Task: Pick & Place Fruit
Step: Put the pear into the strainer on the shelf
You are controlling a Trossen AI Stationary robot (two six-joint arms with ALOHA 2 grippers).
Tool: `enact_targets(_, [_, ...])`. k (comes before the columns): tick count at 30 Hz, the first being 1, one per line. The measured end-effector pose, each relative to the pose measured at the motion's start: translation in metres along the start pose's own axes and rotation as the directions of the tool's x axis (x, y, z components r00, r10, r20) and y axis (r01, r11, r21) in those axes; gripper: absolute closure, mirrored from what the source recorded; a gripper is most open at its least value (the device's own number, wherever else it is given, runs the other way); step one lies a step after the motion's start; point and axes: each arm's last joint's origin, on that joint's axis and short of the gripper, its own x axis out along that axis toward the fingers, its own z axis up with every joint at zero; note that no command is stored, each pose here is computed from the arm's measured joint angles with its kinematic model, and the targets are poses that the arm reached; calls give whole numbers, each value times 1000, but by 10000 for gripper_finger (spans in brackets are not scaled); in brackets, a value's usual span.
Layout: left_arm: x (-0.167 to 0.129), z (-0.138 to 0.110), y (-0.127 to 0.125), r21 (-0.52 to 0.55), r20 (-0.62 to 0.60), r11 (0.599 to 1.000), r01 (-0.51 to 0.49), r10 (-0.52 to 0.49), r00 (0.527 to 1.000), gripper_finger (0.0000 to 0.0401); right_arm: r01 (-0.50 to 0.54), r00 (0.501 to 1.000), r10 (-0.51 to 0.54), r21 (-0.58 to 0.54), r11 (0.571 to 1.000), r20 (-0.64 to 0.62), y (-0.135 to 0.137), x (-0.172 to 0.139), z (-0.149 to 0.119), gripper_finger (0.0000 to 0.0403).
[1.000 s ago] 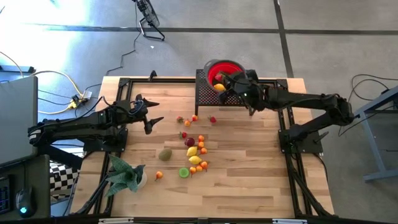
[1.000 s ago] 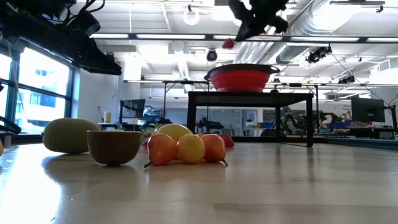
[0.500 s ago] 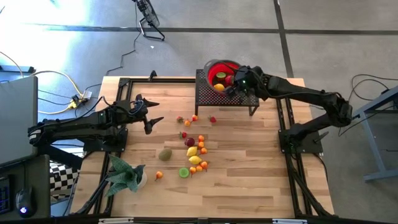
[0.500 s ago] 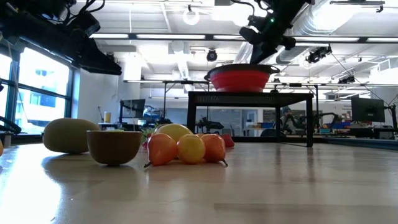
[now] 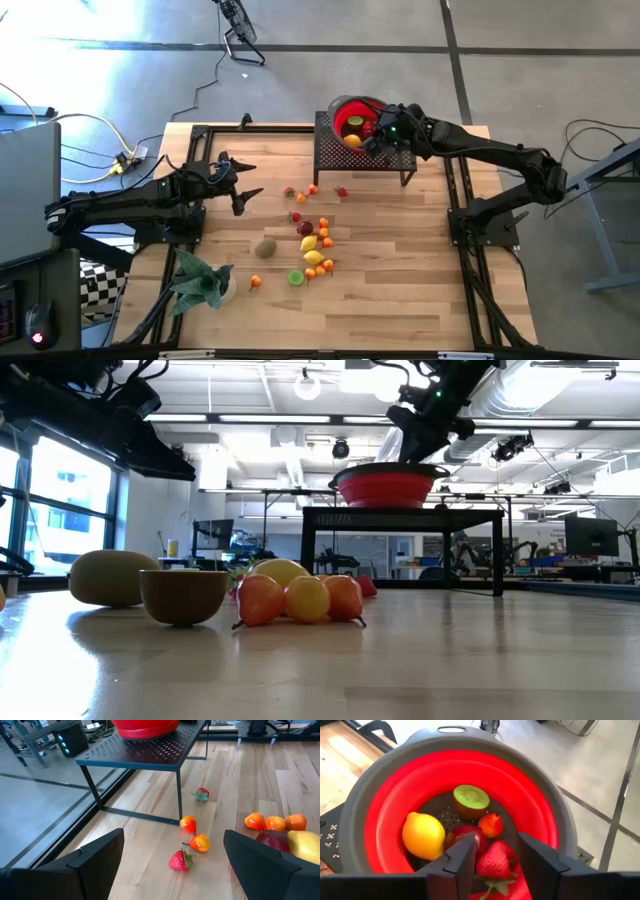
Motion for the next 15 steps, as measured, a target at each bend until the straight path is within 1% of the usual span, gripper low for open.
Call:
enact_targets(2, [0,0,0,0,0,1000,0,0,1000,64,-19,1000,19,0,1000,19,4,-3,1,250])
enact_targets(5, [0,0,0,0,0,1000,0,0,1000,64,-65,995,66,-7,998,69,12,-14,3,244])
enact_targets(9, [0,0,0,0,0,1000,0,0,1000,64,-136,981,140,-37,990,134,26,-33,5,252])
enact_targets(15, [0,0,0,0,0,1000,0,0,1000,64,-245,952,258,-99,964,163,48,-60,-2,270])
